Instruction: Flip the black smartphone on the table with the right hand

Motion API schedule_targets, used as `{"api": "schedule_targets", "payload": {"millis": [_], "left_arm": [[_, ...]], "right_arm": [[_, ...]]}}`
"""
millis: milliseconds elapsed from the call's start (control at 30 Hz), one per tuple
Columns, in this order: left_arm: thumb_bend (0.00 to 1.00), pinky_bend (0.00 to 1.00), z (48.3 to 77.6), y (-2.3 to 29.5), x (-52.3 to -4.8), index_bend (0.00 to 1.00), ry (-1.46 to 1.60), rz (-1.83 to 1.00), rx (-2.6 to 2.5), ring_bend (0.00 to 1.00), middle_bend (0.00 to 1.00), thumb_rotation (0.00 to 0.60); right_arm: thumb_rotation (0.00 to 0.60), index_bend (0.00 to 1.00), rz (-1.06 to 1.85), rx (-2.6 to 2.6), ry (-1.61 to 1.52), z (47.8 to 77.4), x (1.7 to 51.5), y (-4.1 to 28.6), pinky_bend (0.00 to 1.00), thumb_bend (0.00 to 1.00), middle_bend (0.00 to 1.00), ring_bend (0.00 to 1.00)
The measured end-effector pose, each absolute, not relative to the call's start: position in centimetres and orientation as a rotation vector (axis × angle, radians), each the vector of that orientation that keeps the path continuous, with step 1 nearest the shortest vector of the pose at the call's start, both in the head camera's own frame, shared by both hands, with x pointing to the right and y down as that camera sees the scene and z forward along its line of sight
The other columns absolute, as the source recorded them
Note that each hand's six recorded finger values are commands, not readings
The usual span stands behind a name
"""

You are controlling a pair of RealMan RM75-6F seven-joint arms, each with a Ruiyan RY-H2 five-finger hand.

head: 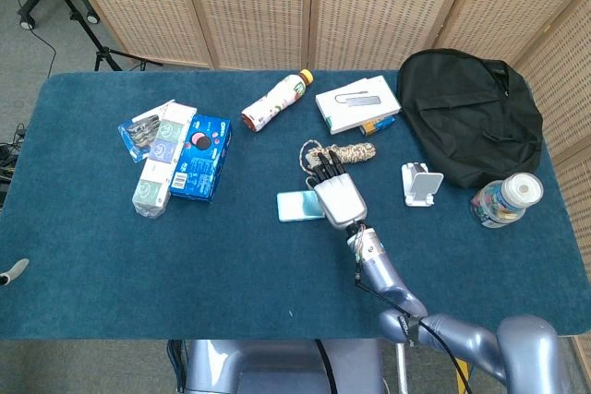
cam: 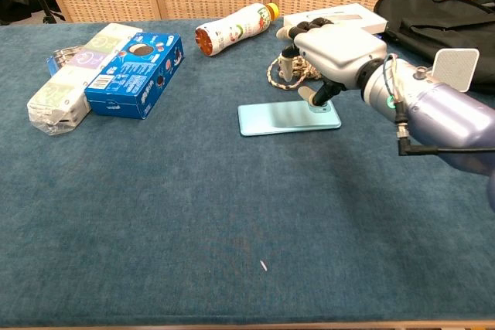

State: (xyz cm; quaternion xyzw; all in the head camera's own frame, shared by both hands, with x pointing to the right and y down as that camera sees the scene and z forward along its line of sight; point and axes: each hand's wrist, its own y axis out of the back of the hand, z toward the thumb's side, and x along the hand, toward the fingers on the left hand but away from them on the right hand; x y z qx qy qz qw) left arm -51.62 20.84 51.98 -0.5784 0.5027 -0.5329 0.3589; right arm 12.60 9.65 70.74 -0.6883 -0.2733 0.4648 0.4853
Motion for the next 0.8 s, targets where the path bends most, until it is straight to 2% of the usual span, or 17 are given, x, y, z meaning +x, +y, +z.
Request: {"api": "schedule_targets", "payload": {"millis": [200, 267, 333, 367, 433, 500, 633, 800], "left_arm": [[0.00, 0.00, 51.9, 20.9, -51.6, 0.00, 1.293, -1.370, -1.493, 0.00, 0.00, 0.600], [0.00, 0.00, 51.9, 21.0, -51.5, 0.00, 1.293, -1.367, -1.491, 0.00, 0.00, 0.600], [0.00, 0.00, 51.9, 21.0, -51.4, 0.00, 1.289, -1.366, -1.490, 0.00, 0.00, 0.600], [0.00, 0.00, 51.9, 21.1, -51.3, 0.00, 1.282, -1.367, -1.491, 0.00, 0.00, 0.600], [0.00, 0.00, 52.0, 21.2, -51.2, 0.00, 1.273, -1.370, -1.490, 0.00, 0.00, 0.600], [0.00, 0.00, 52.0, 21.3, -51.1, 0.00, 1.267, -1.370, -1.487, 0.00, 0.00, 0.600], [0.00, 0.00, 52.0, 21.4, -50.8, 0.00, 1.251, -1.369, -1.469, 0.00, 0.00, 0.600], [0.00, 0.00, 52.0, 21.6, -50.5, 0.00, 1.245, -1.367, -1.466, 0.00, 0.00, 0.600]], "right_arm": [[0.600, 0.33, 1.071, -1.676, -0.694, 68.9, 15.2, 11.1, 0.00, 0.31, 0.00, 0.00], [0.600, 0.22, 1.063, -1.677, -0.701, 68.4, 16.7, 11.8, 0.00, 0.25, 0.00, 0.00], [0.600, 0.04, 1.059, -1.683, -0.711, 68.1, 18.1, 12.6, 0.00, 0.17, 0.00, 0.00], [0.600, 0.01, 1.061, -1.686, -0.714, 67.9, 19.3, 13.2, 0.00, 0.14, 0.00, 0.00], [0.600, 0.00, 1.058, -1.681, -0.720, 67.5, 21.1, 14.2, 0.00, 0.04, 0.00, 0.00], [0.600, 0.00, 1.057, -1.679, -0.742, 67.0, 23.4, 15.3, 0.00, 0.01, 0.00, 0.00], [0.600, 0.00, 1.100, -1.660, -0.792, 65.2, 29.4, 17.5, 0.00, 0.00, 0.00, 0.00], [0.600, 0.00, 1.153, -1.640, -0.842, 63.1, 34.7, 19.6, 0.00, 0.00, 0.00, 0.00]]}}
